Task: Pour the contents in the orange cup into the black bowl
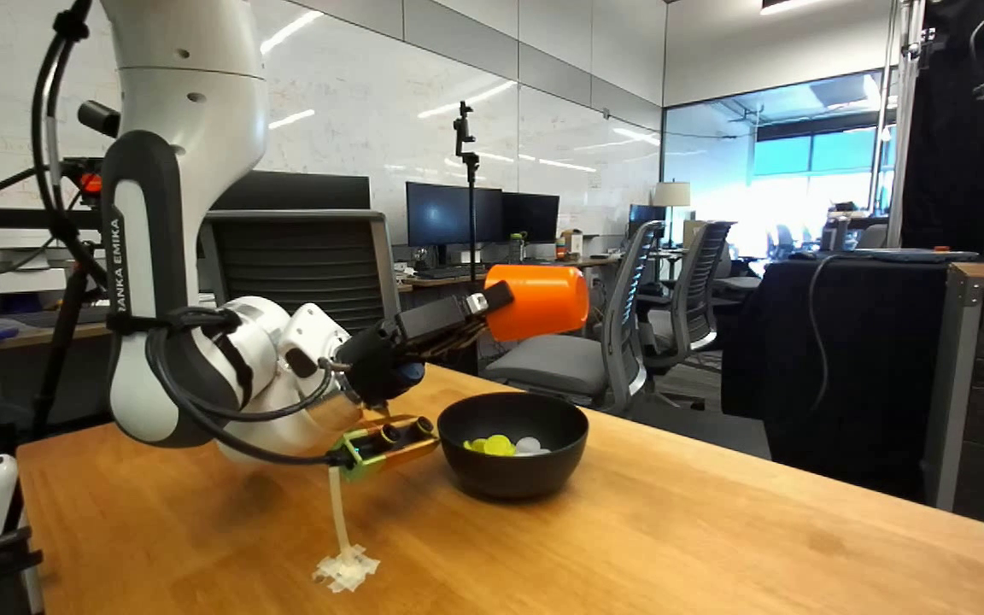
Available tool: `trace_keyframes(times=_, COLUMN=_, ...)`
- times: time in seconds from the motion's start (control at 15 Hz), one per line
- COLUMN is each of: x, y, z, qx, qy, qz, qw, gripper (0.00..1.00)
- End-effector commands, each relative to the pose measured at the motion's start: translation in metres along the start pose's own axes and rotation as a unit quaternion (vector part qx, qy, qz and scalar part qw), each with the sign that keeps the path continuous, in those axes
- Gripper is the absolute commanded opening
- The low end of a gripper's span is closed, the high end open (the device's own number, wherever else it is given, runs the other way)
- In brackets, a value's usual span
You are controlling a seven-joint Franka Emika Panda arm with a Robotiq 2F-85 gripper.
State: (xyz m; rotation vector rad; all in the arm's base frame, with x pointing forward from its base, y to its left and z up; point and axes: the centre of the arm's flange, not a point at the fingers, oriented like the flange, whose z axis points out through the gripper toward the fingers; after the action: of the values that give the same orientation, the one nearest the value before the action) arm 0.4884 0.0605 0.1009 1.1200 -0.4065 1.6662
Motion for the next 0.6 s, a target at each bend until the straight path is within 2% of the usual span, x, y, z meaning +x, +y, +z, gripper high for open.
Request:
trace_keyframes(times=0.0, x=-0.0062, y=-0.0135, z=0.0031, qx=-0.015, qy=0.021, qz=-0.007, qw=0.9996, gripper=0.08)
trace_keyframes(times=0.53, x=-0.0101, y=-0.0164, z=0.0091, qx=-0.031, qy=0.035, qz=-0.022, qw=0.9987, gripper=0.08)
